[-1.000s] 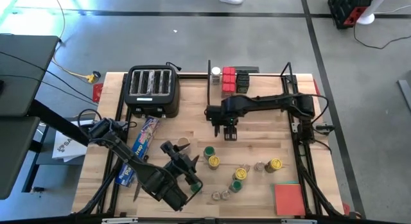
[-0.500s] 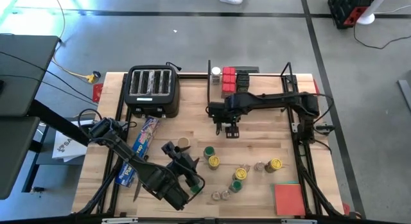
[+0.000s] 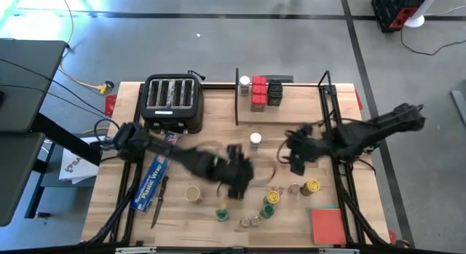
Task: Shelf spices
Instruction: Put the white seasoning bottle on the shelf aligned with the other white seasoning bottle
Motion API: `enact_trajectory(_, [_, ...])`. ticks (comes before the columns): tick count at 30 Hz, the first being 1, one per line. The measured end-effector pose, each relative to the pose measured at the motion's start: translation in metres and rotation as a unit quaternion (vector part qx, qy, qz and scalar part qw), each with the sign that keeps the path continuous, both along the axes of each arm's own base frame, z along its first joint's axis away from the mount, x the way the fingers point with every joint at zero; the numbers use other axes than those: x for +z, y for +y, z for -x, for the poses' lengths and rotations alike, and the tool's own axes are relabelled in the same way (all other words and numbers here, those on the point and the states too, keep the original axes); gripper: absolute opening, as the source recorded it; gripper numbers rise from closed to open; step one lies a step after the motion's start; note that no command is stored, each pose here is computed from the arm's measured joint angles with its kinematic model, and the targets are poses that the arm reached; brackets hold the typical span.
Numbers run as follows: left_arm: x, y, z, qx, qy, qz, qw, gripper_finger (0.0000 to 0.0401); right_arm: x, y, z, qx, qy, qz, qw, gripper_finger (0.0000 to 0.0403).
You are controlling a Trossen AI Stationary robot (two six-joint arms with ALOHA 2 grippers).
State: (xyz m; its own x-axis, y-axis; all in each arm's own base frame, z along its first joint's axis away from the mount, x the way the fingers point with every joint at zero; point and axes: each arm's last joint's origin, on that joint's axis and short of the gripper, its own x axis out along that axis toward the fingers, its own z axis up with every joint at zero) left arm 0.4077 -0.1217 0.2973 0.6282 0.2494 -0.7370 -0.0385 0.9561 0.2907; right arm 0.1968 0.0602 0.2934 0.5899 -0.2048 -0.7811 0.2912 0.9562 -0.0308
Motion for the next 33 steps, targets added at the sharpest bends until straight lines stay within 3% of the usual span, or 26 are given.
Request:
enact_trajectory(4, [0.01, 0.065, -0.019, -0.021, 0.021, 0.067, 0.997, 0.0268, -0.023, 0.021, 0.026, -0.037, -0.091, -0.041, 0.994, 0.0291])
enact_trajectory(7, [0.014, 0.103, -0.024, -0.015, 0.06, 0.077, 0.995, 0.0268, -0.038, 0.033, 0.033, -0.049, -0.141, -0.054, 0.987, 0.0291])
enact_trajectory(12, [0.015, 0.14, -0.035, -0.016, 0.094, 0.083, 0.992, 0.0268, -0.056, 0.043, 0.037, -0.066, -0.171, -0.059, 0.981, 0.0291])
enact_trajectory(18, [-0.009, 0.151, -0.055, -0.044, 0.125, 0.075, 0.988, 0.0268, -0.061, 0.043, 0.037, -0.086, -0.177, -0.057, 0.979, 0.0291])
enact_trajectory(25, [-0.042, 0.153, -0.069, -0.036, 0.159, 0.06, 0.985, 0.0268, -0.06, 0.042, 0.036, -0.093, -0.186, -0.05, 0.977, 0.0291])
enact_trajectory(33, [-0.045, 0.158, -0.072, -0.029, 0.151, 0.047, 0.987, 0.0269, -0.06, 0.043, 0.036, -0.094, -0.189, -0.053, 0.976, 0.0291])
